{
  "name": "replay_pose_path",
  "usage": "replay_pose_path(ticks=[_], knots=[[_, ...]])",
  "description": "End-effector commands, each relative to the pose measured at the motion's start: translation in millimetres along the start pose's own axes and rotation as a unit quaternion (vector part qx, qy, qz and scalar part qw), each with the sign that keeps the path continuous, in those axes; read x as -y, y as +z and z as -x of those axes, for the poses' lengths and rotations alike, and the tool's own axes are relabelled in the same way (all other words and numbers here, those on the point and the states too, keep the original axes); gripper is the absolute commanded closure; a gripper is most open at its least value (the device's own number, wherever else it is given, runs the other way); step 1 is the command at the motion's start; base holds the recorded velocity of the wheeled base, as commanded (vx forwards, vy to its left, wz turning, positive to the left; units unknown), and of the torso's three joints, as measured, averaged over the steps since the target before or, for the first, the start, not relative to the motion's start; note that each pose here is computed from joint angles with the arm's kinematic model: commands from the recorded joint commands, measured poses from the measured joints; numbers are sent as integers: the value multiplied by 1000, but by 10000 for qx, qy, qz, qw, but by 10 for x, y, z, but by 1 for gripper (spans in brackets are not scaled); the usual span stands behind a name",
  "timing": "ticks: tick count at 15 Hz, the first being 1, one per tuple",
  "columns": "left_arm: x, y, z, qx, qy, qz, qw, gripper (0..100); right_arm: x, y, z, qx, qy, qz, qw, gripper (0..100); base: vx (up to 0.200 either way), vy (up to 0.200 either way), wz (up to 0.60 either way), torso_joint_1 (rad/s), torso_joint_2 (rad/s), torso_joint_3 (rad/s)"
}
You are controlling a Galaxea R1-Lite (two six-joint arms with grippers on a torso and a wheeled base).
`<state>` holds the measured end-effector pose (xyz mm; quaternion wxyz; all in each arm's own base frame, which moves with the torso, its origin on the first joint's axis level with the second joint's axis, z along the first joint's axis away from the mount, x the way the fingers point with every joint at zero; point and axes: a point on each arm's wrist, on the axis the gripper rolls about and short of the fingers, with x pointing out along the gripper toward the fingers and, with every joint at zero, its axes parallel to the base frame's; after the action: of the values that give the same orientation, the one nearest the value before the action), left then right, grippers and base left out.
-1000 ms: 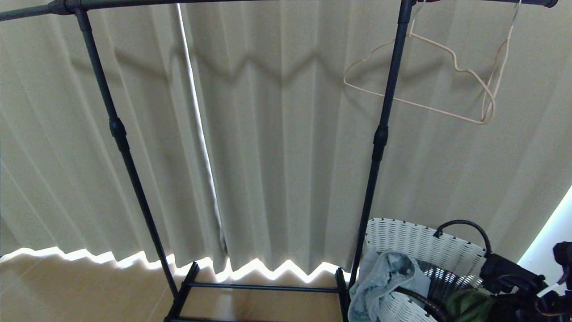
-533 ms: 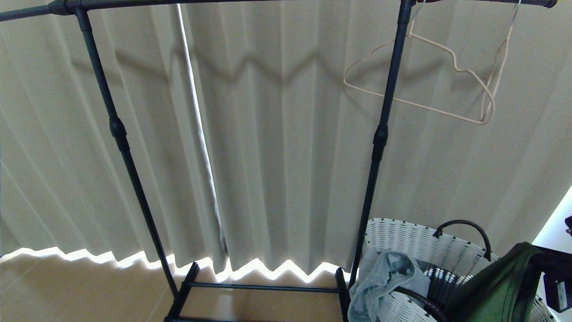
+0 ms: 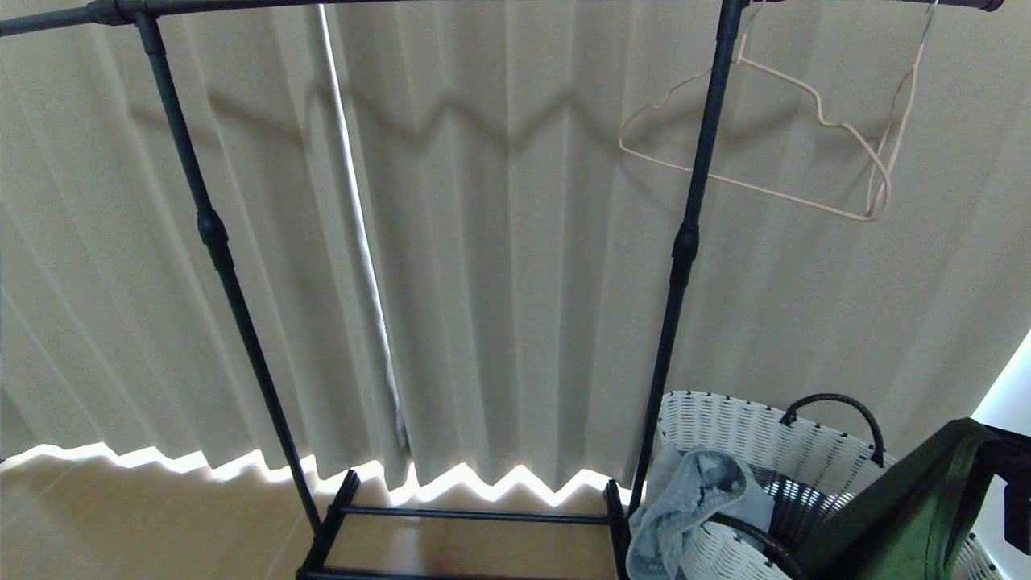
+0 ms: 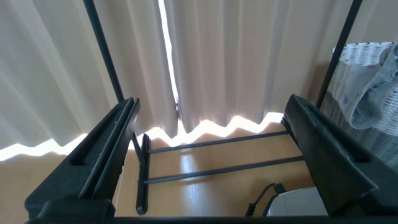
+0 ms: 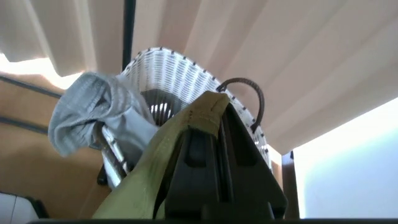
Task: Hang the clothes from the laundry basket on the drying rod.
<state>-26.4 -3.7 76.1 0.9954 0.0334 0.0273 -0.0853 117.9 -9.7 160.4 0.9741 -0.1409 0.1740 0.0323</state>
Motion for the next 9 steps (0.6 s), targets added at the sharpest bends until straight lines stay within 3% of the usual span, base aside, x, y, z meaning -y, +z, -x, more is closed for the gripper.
replay_pose_path(ticks=[1,5,9], knots=[[0,1,1,5,0,-1,10000,0,-24,5,32,77,66,43,9999,100,-200,0,0,2,2,-2],[0,1,1,5,0,7,10000,0,-66,0,29,88,213,98,9997,100,-200,0,0,1,4,2],[0,1,1,5,0,7,10000,0,-92,-4,25,88,320,130,9994,100,0,0,0,0,0,0]])
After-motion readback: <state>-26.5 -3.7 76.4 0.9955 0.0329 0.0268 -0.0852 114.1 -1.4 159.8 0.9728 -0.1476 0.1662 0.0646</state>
